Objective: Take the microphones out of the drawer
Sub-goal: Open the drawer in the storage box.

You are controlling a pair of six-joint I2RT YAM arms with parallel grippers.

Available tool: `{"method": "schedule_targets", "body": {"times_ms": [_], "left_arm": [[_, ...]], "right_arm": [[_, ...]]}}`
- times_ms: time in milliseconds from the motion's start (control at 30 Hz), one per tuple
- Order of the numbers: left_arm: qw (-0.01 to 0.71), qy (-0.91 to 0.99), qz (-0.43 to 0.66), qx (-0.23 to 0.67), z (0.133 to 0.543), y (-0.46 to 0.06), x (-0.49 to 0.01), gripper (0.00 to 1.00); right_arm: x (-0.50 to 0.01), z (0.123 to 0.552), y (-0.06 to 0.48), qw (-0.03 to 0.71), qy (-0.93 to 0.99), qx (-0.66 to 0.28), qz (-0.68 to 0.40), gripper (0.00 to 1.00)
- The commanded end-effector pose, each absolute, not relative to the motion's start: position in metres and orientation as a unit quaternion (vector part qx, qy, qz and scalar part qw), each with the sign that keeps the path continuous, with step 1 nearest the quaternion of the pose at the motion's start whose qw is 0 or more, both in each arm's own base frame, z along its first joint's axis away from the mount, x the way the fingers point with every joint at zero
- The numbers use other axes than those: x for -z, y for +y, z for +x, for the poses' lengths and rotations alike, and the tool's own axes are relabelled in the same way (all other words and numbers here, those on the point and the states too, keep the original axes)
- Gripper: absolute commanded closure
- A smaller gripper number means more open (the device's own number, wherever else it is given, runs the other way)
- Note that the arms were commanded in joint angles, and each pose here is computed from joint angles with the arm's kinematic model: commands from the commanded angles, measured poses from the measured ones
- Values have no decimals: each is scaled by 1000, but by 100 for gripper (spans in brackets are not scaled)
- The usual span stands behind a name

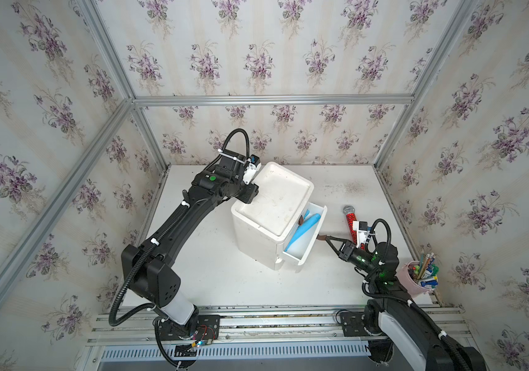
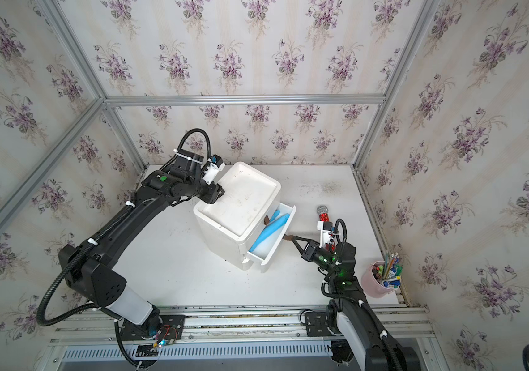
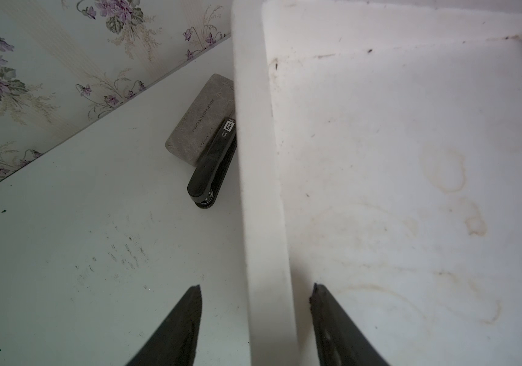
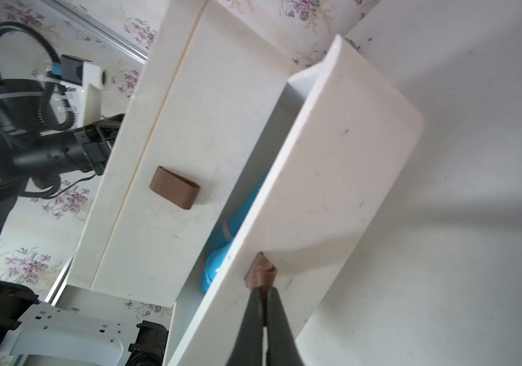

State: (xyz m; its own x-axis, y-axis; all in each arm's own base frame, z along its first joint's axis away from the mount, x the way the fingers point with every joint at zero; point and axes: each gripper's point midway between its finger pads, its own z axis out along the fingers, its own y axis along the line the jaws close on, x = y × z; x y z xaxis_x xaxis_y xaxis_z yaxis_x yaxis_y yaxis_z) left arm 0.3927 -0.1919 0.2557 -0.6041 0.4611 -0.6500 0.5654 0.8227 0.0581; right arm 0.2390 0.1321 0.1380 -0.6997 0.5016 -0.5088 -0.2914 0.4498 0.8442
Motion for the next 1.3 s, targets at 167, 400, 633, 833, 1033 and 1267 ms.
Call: {"method": "schedule_targets", "body": {"times_ms": [167,400,633,833,1033,1267], "left_arm": [[245,923,293,40,360,-167,-223,43],[245,923,294,37,360,-166,-222,43],[243,924,293,34,360,-164,-221,43],[245,924,291,36,360,-164,-223,43],[245,923,293,41,359,-165,-223,43],[247,923,293,44,357,-166,-225,43]], "right_arm": [[-100,250,102,376,821,-410,128,100],[-103,255,86,392,837,-356,140,100],[-118,258,85,401,842,-341,119,98],[-141,264,90,408,840,-345,91,4],[-169,276,92,408,856,-314,47,0],[-182,288,116,383,883,-271,-12,0]]}}
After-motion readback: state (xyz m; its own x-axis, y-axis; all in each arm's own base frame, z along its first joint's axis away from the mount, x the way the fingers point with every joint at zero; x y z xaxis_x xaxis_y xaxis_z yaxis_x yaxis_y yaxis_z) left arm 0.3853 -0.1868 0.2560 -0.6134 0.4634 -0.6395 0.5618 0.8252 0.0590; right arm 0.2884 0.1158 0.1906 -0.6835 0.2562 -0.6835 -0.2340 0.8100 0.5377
